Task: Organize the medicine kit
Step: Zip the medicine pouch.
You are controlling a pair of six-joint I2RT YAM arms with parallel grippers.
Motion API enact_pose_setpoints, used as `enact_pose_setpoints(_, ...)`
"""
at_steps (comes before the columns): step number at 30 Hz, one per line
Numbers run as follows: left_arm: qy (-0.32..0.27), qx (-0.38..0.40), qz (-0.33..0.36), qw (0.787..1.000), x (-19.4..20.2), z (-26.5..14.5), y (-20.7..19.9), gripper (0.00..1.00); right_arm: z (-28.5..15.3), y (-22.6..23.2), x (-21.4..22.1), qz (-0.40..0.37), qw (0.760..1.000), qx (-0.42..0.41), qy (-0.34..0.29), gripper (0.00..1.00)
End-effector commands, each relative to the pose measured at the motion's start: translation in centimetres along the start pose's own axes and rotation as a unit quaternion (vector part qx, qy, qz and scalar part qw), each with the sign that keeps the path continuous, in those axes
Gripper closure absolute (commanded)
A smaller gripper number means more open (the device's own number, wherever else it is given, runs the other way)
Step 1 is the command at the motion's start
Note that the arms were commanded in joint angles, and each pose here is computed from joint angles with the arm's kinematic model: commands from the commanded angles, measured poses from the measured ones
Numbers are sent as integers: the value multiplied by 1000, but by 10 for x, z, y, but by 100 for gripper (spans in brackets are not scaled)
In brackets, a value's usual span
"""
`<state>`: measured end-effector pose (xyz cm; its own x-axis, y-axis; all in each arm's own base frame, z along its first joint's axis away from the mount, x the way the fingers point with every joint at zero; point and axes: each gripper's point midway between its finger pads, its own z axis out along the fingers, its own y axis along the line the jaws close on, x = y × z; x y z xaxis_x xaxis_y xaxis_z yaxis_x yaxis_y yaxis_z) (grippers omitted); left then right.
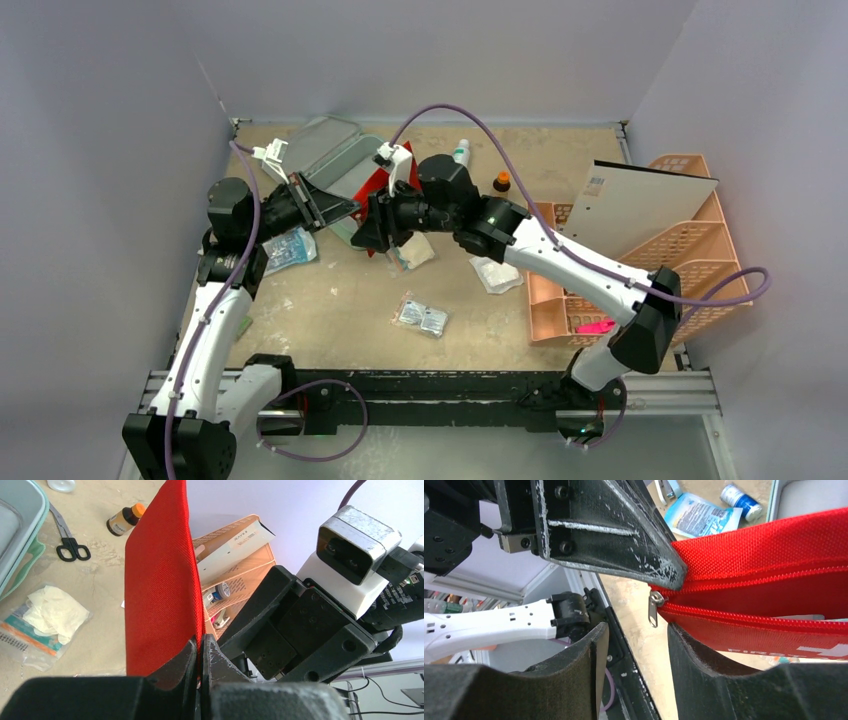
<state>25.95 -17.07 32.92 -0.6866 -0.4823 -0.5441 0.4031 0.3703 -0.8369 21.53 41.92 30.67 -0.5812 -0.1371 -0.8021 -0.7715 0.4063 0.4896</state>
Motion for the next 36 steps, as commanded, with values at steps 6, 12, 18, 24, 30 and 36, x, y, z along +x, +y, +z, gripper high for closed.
enact_pose_setpoints(6, -12, 28, 24, 999, -10, -2, -23, 100, 10, 13, -40, -21, 997, 3, -68, 61)
enact_pose_setpoints(12, 3, 41, 82, 996, -5, -5, -26, 100, 9, 6, -40, -15, 997, 25, -70, 87)
enact_pose_setpoints(18, 9, 57, 216, 975, 5, -18, -33, 100, -3, 10, -27, 13, 999, -13, -42, 100)
enact_pose_setpoints(24, 7, 81, 292, 953, 9, -21, -37, 100, -10, 14, -27, 74, 993, -79, -36, 100)
enact_pose_setpoints(30, 19, 109, 302, 947, 12, -19, -40, 100, -20, 9, -37, 141, 979, -136, -49, 100)
enact_pose_setpoints(36, 31, 112, 296, 948, 19, -20, -36, 100, -27, -5, -43, 174, 973, -131, -74, 100)
